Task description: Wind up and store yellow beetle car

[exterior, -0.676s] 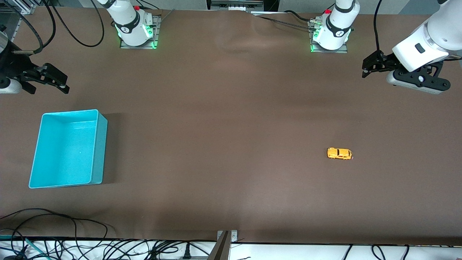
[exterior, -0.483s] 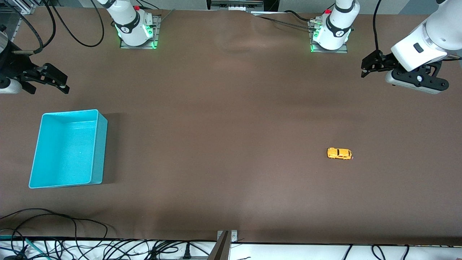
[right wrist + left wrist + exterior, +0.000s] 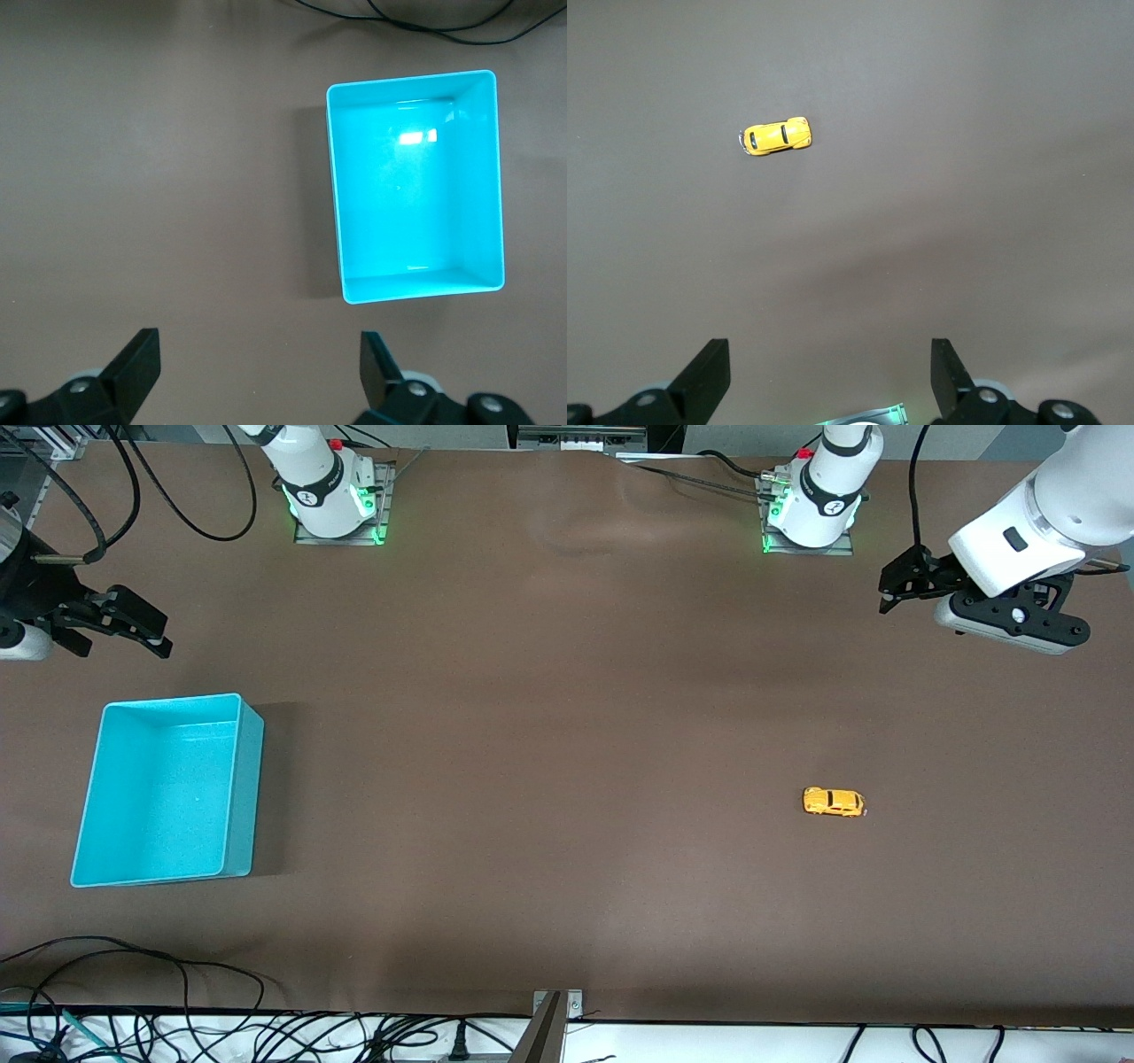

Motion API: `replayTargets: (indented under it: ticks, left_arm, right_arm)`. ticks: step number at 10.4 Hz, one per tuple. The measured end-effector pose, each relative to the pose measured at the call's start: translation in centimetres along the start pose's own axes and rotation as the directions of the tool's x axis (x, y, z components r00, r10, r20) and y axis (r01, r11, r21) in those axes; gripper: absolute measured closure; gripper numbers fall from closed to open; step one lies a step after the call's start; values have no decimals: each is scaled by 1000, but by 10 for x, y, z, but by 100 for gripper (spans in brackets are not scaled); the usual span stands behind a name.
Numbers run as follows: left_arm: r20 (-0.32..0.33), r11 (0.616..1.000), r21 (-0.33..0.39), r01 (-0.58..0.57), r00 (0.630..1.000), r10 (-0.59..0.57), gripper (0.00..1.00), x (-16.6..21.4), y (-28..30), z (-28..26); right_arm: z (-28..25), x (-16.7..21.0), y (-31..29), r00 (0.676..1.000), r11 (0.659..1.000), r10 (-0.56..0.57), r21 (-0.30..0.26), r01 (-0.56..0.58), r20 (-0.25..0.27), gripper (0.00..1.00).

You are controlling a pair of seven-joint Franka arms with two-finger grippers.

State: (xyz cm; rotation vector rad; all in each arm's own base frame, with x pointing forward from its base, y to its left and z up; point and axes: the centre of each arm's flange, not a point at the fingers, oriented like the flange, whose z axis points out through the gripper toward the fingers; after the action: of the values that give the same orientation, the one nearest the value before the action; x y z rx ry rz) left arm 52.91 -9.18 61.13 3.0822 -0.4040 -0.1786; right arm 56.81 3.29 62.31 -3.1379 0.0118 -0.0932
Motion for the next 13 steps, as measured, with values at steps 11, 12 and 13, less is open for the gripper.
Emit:
replayTargets:
  ticks: [11,12,13]
  left_arm:
    - [2,1000,0,6,1000,-6,0,0,-3,1]
    - [3,1000,0,6,1000,-6,0,1,-3,1]
    - [3,1000,0,6,1000,-6,0,1,-3,1]
  right_arm:
    - [16,4,-1,999,1000,5,3,-5,34,0]
    - [16,5,-1,999,1000,5,3,-5,34,0]
    - [18,5,-1,999,1000,5,3,-5,37,0]
